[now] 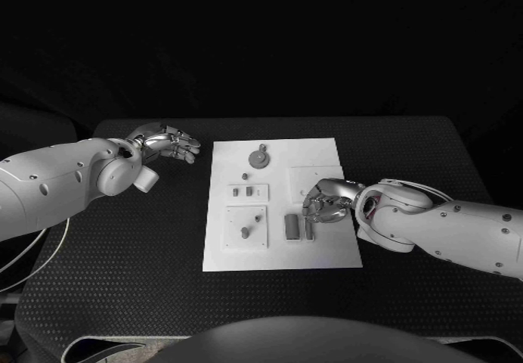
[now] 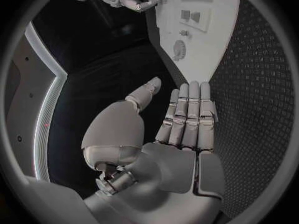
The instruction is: Assemble the parts on the task board
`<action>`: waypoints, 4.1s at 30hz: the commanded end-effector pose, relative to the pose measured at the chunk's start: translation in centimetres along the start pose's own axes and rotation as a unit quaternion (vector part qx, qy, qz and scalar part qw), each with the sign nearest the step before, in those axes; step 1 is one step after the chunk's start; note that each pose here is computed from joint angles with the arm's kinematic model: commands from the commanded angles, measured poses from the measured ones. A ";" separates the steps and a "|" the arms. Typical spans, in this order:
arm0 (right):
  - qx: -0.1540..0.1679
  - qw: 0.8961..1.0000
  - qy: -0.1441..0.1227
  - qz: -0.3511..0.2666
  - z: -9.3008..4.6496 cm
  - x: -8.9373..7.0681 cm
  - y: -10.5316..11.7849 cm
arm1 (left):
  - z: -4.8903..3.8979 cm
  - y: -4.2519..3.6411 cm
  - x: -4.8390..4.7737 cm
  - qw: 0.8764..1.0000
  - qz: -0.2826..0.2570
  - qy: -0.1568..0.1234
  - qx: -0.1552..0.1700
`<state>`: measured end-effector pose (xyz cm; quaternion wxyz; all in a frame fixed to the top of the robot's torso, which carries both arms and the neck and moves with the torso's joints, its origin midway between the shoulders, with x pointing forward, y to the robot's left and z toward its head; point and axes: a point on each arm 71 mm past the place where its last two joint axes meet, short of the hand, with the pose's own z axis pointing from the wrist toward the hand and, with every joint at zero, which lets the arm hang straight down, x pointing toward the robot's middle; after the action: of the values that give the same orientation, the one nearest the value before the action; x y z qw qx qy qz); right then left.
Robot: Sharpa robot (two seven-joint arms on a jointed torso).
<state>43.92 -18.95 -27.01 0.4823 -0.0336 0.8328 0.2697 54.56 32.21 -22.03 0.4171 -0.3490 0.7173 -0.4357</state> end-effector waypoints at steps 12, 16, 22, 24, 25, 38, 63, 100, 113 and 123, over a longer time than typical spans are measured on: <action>-0.004 1.000 0.012 -0.013 -0.1 0.4 -0.3 | 0.06 -0.12 0.18 1.000 -0.002 0.008 0.003; -0.008 1.000 0.010 -0.012 -0.1 0.4 -0.2 | 0.08 -0.13 0.21 1.000 -0.002 0.009 0.004; -0.010 1.000 0.007 -0.009 -0.2 0.3 -0.3 | 0.08 -0.12 0.20 1.000 -0.002 0.009 0.004; -0.011 1.000 0.005 0.001 -0.2 0.3 -0.3 | 0.09 -0.12 0.21 1.000 -0.002 0.009 0.003; -0.013 1.000 0.004 0.003 -0.2 0.3 -0.2 | 0.10 -0.13 0.24 1.000 -0.002 0.010 0.004; -0.033 0.998 -0.026 0.055 -0.4 -0.1 0.1 | 0.15 -0.13 0.30 1.000 -0.002 0.011 0.003; -0.023 0.999 0.002 0.031 -0.6 0.2 -0.7 | 0.12 -0.08 0.30 1.000 -0.002 0.012 0.002; -0.030 0.999 -0.002 0.015 -0.4 1.1 -0.5 | 0.11 -0.07 0.29 1.000 -0.002 0.013 0.002; -0.035 0.999 -0.007 0.033 -0.6 1.1 -0.2 | 0.07 -0.03 0.24 1.000 -0.002 0.014 0.001; -0.030 0.999 -0.004 0.031 -0.6 1.1 -0.4 | 0.04 -0.01 0.21 1.000 -0.001 0.014 0.001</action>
<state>43.30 -19.84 -27.62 0.4863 -0.0151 0.8204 0.3004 54.54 32.20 -22.15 0.4115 -0.3480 0.7210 -0.4356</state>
